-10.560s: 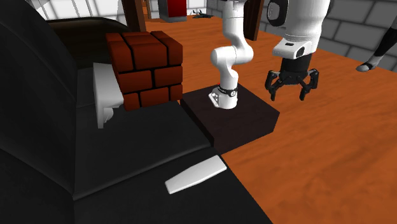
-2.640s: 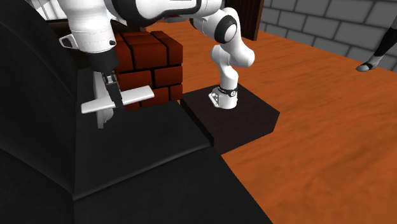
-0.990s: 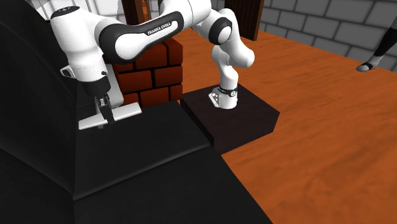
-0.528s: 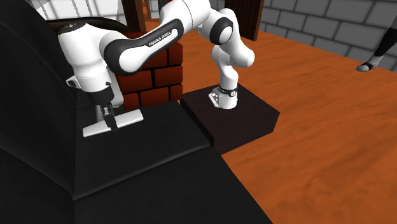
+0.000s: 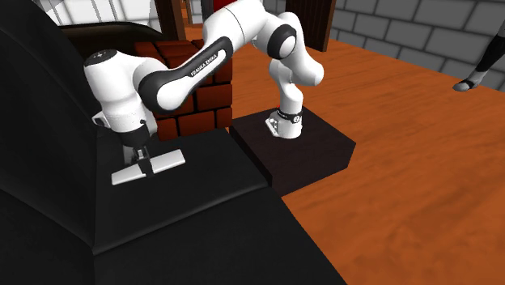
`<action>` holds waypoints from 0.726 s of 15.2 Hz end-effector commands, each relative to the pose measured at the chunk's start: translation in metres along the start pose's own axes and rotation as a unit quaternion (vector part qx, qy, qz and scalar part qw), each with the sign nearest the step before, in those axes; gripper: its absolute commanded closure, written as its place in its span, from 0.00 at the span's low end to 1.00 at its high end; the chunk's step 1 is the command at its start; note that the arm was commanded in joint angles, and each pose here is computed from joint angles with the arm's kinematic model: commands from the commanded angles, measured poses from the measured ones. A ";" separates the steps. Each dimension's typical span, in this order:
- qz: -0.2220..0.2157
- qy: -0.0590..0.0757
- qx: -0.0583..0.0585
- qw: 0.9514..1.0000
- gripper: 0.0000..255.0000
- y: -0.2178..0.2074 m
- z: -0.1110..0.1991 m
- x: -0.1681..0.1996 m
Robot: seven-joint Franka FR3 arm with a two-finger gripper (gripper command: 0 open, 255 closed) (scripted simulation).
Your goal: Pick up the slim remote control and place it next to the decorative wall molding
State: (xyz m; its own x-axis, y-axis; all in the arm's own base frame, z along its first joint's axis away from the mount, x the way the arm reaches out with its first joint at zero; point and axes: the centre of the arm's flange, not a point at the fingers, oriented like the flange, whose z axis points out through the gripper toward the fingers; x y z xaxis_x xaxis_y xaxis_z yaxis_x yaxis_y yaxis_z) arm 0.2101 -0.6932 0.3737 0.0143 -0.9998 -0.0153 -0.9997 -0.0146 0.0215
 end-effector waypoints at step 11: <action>0.000 0.001 0.000 1.000 1.00 -0.001 0.030 0.001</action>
State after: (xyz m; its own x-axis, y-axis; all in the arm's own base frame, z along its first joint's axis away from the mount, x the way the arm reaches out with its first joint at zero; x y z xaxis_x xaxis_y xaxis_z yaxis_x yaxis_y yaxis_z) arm 0.2106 -0.6937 0.3437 0.0143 -0.9998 -0.0146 -0.9997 -0.0146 0.0214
